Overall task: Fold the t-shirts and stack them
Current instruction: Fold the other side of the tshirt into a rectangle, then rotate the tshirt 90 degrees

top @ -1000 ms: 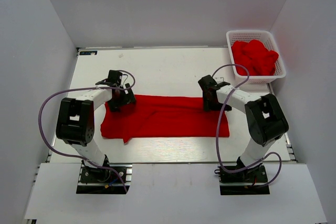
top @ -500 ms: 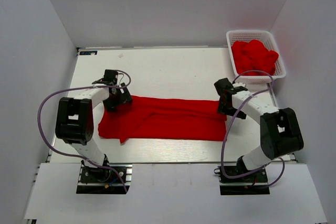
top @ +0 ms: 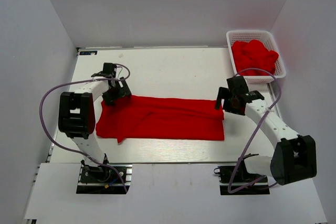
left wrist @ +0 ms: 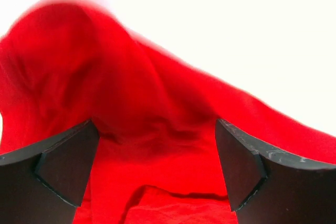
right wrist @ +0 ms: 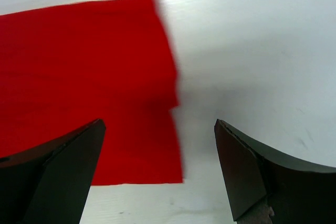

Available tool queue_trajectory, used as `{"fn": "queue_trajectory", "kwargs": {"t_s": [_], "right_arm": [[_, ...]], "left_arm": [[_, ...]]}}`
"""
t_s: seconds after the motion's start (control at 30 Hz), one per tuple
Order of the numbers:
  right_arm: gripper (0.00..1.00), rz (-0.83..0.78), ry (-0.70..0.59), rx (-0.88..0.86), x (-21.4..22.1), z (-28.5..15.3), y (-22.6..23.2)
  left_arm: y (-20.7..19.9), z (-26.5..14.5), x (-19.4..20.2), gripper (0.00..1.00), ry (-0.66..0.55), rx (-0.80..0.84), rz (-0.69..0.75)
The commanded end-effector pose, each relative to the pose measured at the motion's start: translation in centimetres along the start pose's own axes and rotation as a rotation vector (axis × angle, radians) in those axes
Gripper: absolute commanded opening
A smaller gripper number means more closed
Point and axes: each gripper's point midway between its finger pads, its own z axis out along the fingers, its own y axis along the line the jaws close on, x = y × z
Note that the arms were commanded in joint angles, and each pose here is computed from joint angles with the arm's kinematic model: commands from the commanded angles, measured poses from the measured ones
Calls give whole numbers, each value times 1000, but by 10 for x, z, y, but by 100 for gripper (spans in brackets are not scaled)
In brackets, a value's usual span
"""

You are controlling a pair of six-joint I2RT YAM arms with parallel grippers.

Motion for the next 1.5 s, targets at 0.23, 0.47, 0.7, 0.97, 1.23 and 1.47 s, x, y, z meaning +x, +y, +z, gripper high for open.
{"fn": "queue_trajectory", "kwargs": {"t_s": [0.23,0.47,0.7,0.97,1.23,1.47], "right_arm": [[90,-266,-47,-655,-17,-13,127],[90,-268,49,-682,7,12,140],[90,-259,157,-641,37,36,131],[90,-463,318,-708,110,37,126],[90,-833,387,-1051,165,-15,203],[90,-966,330,-1267,178,-37,289]], "left_arm": [[-36,-52,-38,100,-104,113,56],[-36,-28,22,100,23,231,45],[-30,15,17,100,68,143,29],[-136,97,-96,100,-10,302,143],[-321,120,-137,100,-191,931,105],[-358,128,-129,100,-323,950,112]]}}
